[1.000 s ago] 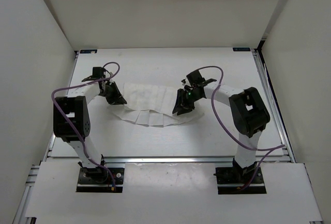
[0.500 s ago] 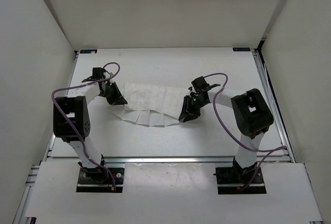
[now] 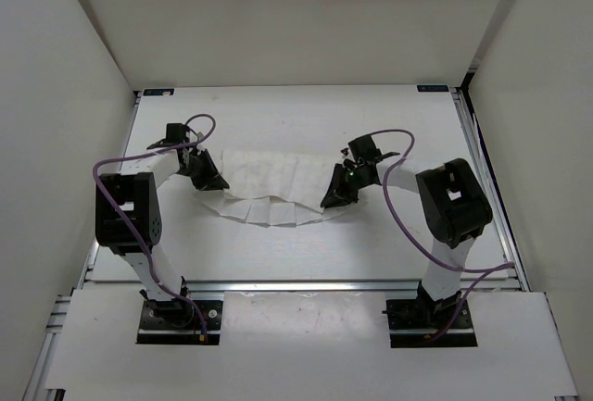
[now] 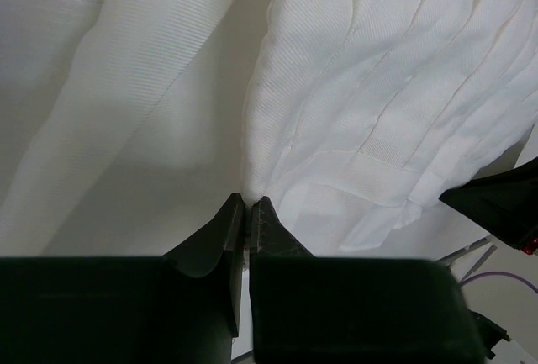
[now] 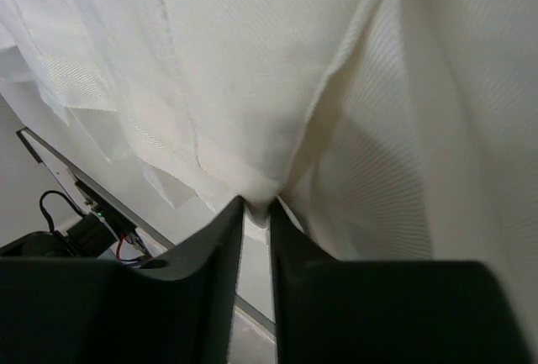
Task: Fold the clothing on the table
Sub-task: Fold the skirt
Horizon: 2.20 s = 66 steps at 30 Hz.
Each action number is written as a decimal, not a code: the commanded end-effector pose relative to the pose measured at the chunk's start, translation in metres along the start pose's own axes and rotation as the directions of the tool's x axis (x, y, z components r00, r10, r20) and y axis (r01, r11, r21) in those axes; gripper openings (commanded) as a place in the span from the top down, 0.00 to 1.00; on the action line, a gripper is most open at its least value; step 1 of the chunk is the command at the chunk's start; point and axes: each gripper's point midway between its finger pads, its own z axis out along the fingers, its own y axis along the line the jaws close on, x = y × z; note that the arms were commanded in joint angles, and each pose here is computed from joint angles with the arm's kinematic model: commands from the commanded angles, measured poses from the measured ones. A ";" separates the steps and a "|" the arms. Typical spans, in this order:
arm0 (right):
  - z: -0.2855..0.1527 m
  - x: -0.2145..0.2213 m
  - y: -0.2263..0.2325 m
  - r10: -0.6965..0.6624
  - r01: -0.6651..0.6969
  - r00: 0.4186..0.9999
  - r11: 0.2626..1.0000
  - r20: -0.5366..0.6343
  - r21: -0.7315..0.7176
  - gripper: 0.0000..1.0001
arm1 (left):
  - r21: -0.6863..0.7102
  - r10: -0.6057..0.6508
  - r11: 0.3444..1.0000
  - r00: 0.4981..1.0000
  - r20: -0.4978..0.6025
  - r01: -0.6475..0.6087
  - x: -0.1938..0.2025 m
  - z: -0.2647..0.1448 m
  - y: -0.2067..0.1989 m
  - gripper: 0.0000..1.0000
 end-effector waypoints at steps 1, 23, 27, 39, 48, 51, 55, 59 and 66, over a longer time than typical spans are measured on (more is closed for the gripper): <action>-0.009 -0.007 0.017 -0.018 0.022 0.999 0.996 0.050 -0.085 0.81 | 0.055 0.036 0.998 0.998 0.057 -0.039 -0.007 -0.018 -0.017 1.00; -0.090 -0.031 0.004 -0.032 0.039 0.980 0.999 0.194 -0.030 1.00 | 0.156 -0.005 0.988 0.992 0.128 -0.015 0.001 -0.067 -0.031 1.00; -0.089 -0.018 -0.005 -0.051 0.051 0.988 0.999 0.144 0.005 1.00 | 0.060 0.004 0.998 0.993 0.118 -0.011 0.022 -0.062 -0.009 1.00; -0.060 0.032 -0.038 -0.047 0.058 0.996 0.989 -0.079 0.137 1.00 | -0.210 0.037 0.977 0.999 0.016 -0.033 0.086 -0.038 0.044 1.00; -0.099 0.060 -0.056 -0.047 0.080 0.992 0.952 -0.116 0.294 0.72 | -0.275 0.025 0.961 0.992 0.123 0.010 0.084 -0.066 0.051 0.40; -0.121 0.046 -0.032 -0.094 0.100 0.995 0.955 -0.035 0.280 0.67 | -0.273 0.056 0.962 0.958 0.281 0.024 0.053 -0.102 0.033 0.34; -0.123 0.023 -0.005 -0.159 0.148 0.987 0.963 0.031 0.227 0.67 | -0.187 0.052 0.982 0.944 0.327 0.011 0.032 -0.108 0.013 0.45; -0.106 -0.006 -0.013 -0.131 0.123 0.990 0.983 0.052 0.139 0.47 | -0.145 0.037 0.989 0.947 0.319 0.010 0.026 -0.085 0.014 0.58; -0.107 -0.046 -0.050 -0.193 0.180 0.976 0.975 0.097 0.134 0.35 | -0.117 -0.035 0.990 0.940 0.339 0.079 0.014 -0.062 0.046 0.45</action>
